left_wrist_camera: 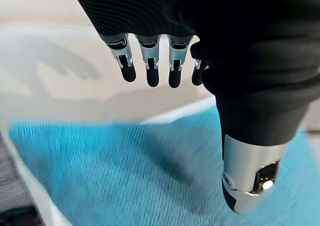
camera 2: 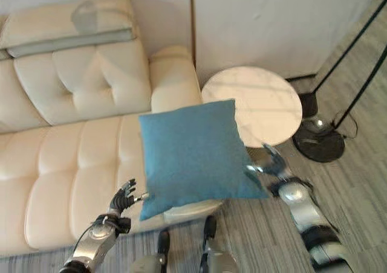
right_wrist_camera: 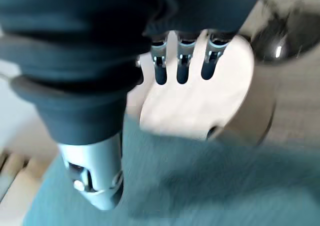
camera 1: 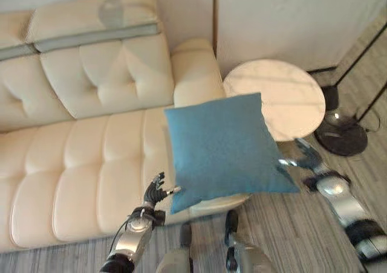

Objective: Pick up all the scattered cushions and arrange them neatly on the sofa.

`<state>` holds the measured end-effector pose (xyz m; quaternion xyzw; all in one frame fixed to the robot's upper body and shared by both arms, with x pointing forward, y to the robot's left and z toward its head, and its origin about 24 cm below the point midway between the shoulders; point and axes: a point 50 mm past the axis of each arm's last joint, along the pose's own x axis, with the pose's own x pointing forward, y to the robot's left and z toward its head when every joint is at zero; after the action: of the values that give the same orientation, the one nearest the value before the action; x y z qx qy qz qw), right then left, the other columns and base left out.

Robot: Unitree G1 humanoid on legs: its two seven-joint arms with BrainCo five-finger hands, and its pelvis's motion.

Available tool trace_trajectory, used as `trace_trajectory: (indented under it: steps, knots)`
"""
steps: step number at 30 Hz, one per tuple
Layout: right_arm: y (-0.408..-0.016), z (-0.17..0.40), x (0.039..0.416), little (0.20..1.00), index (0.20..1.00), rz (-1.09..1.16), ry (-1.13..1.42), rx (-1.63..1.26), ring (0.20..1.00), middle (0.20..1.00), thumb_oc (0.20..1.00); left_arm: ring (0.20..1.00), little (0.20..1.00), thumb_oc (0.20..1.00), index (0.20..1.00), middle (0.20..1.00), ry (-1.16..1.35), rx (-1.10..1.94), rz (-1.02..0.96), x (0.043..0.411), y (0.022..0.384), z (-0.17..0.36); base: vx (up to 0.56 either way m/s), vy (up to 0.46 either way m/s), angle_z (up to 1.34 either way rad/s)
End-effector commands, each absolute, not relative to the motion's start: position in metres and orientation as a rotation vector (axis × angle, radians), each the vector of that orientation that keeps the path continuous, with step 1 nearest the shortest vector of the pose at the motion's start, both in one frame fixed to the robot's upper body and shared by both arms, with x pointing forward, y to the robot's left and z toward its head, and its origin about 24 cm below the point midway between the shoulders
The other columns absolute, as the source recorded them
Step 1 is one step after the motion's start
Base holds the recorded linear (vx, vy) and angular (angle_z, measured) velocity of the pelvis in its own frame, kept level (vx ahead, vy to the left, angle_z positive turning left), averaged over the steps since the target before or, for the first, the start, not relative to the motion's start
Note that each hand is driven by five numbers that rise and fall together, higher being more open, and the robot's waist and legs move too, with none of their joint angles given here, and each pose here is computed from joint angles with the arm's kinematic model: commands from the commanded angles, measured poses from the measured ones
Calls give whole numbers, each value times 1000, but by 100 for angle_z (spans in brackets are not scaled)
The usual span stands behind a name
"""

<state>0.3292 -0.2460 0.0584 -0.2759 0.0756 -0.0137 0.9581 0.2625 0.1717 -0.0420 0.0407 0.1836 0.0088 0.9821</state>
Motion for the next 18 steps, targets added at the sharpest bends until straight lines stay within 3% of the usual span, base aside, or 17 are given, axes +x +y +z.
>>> trace_trajectory:
  steps: [1,3,6,7,8,9,13,18]
  knots:
    - [-225,97,363,1000,1000,-23,44,-539,1000,1000,1000,1000,1000,1000,1000,1000,198,44,45,313,163,3,-117,-6,7]
    - [-185,124,386,1000,1000,35,-32,-523,1000,1000,1000,1000,1000,1000,1000,1000,99,63,11,348,143,42,-99,10,10]
    - [-161,142,393,1000,1000,88,-93,-517,1000,1000,1000,1000,1000,1000,1000,1000,31,96,-10,367,133,70,-73,25,3]
    - [-148,145,393,429,429,118,-119,-489,429,429,429,598,598,598,598,598,-8,103,-23,372,128,83,0,0,0]
    - [-148,145,393,429,429,118,-119,-489,429,429,429,598,598,598,598,598,-8,103,-23,372,128,83,22,32,-1]
    - [-135,142,390,200,200,152,-136,-426,200,200,200,200,200,200,200,200,-53,79,-40,374,119,95,42,34,0]
    - [-112,133,371,200,200,265,-193,-399,200,200,200,200,200,200,200,200,-139,-21,-74,364,107,107,53,43,2]
    - [-125,121,344,200,200,280,-242,-325,200,200,200,200,200,200,200,200,-231,-83,-97,346,110,115,77,61,0]
